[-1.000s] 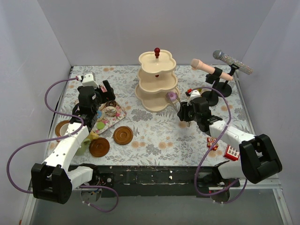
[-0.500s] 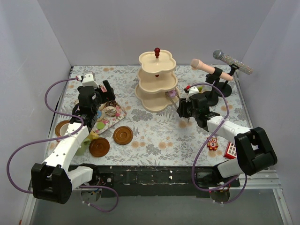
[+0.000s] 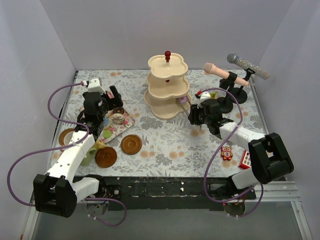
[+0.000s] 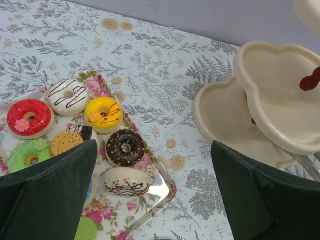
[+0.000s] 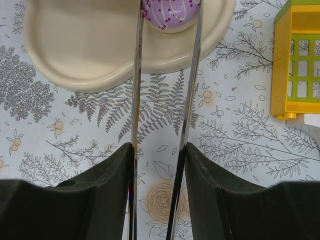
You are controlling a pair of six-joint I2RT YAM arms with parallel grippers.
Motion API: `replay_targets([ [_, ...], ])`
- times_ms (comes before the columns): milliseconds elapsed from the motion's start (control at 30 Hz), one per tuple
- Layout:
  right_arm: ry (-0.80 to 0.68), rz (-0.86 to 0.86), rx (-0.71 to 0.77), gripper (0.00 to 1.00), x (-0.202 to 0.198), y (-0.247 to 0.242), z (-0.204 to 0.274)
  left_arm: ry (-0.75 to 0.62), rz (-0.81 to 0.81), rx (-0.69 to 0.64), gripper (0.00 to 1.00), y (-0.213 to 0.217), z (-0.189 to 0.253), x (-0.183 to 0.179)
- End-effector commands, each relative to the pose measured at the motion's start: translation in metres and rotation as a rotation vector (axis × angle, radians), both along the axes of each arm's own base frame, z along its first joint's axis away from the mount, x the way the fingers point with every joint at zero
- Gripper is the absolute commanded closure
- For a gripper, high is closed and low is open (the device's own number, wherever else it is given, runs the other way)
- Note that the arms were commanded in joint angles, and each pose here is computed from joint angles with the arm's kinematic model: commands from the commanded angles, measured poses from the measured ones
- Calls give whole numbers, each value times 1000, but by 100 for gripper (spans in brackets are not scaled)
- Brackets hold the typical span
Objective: Serve the afternoon tea
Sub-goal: Place the desert on the desert table.
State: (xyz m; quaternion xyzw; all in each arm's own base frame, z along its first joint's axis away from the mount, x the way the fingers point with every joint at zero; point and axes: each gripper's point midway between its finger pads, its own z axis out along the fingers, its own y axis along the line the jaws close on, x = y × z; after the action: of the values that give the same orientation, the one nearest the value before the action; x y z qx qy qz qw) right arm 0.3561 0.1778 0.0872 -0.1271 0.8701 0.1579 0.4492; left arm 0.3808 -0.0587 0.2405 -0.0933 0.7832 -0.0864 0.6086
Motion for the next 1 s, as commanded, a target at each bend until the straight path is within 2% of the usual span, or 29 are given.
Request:
replay_targets([
  [0, -89, 3, 18, 52, 20, 5, 28, -22, -11, 2, 2, -2, 7, 0],
  [267, -93, 7, 7, 44, 20, 4, 28, -20, -9, 3, 2, -1, 6, 0],
  [967, -128, 14, -16, 40, 16, -1, 38, -25, -6, 3, 2, -1, 8, 0],
])
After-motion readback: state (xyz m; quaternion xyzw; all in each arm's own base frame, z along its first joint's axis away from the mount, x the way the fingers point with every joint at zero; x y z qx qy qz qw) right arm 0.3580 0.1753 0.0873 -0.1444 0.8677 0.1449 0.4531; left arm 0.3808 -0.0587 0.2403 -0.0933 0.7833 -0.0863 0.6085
